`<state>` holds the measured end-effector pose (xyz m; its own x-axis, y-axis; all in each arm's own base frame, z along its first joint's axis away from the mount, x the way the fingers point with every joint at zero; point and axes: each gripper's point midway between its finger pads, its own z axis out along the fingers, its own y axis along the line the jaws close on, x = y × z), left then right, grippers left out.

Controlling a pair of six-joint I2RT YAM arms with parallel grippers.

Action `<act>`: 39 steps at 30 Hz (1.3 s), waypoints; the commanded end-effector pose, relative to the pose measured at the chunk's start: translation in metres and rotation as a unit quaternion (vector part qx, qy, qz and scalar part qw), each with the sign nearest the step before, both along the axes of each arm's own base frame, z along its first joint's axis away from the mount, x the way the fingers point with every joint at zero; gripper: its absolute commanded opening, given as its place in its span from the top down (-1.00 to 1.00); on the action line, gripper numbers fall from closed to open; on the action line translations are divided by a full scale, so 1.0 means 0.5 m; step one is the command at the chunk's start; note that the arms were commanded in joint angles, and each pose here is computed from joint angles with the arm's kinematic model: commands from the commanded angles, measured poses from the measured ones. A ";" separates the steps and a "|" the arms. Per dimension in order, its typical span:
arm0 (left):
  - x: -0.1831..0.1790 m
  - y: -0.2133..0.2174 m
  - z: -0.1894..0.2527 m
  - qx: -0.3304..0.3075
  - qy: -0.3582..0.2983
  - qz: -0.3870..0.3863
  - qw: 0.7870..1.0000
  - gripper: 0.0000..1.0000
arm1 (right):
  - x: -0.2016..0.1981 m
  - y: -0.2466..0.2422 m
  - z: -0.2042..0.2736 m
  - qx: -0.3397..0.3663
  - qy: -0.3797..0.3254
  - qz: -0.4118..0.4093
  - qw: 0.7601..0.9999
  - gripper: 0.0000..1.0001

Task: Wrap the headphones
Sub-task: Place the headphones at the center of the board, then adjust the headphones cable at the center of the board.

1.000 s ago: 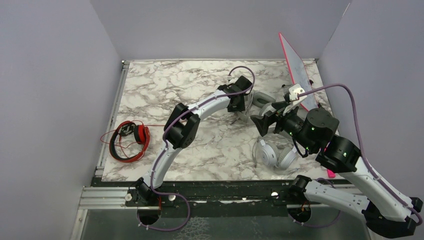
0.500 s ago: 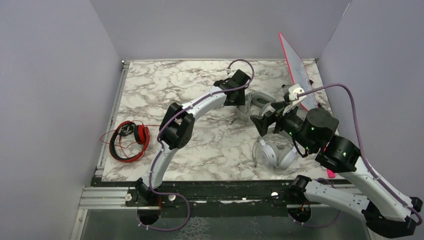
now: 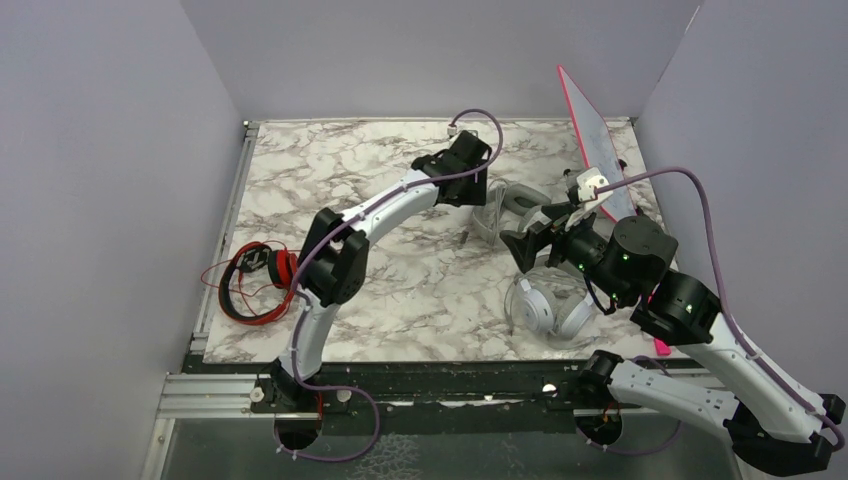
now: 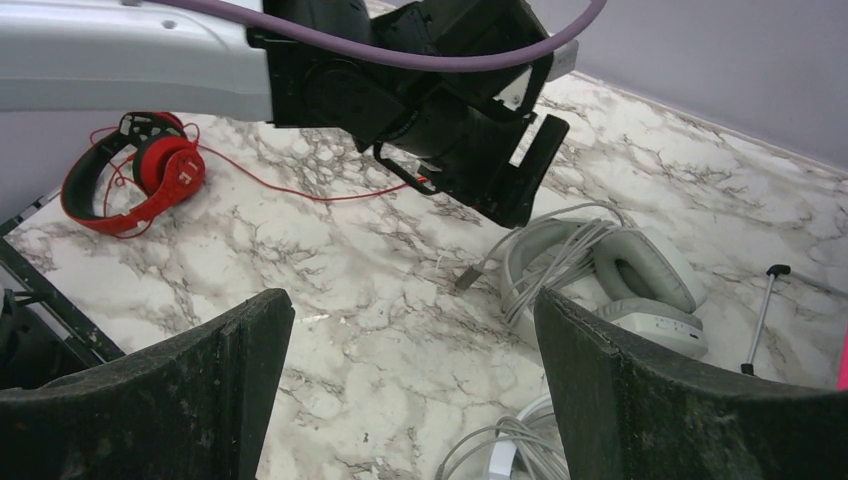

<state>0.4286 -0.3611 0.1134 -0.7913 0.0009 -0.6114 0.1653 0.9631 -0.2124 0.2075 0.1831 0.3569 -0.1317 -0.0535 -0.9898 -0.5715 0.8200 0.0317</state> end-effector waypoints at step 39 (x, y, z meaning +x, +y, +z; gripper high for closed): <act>-0.085 0.072 -0.185 0.134 0.019 -0.017 0.991 -0.05 | -0.010 0.014 0.029 0.017 -0.011 0.023 1.000 -0.90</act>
<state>0.3823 -0.3391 0.0334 -0.8040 0.1875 -0.5643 0.2446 0.9693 -0.0265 0.2079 0.1907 0.3516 -0.1460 -0.0693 -0.9869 -0.5921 0.8053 0.0310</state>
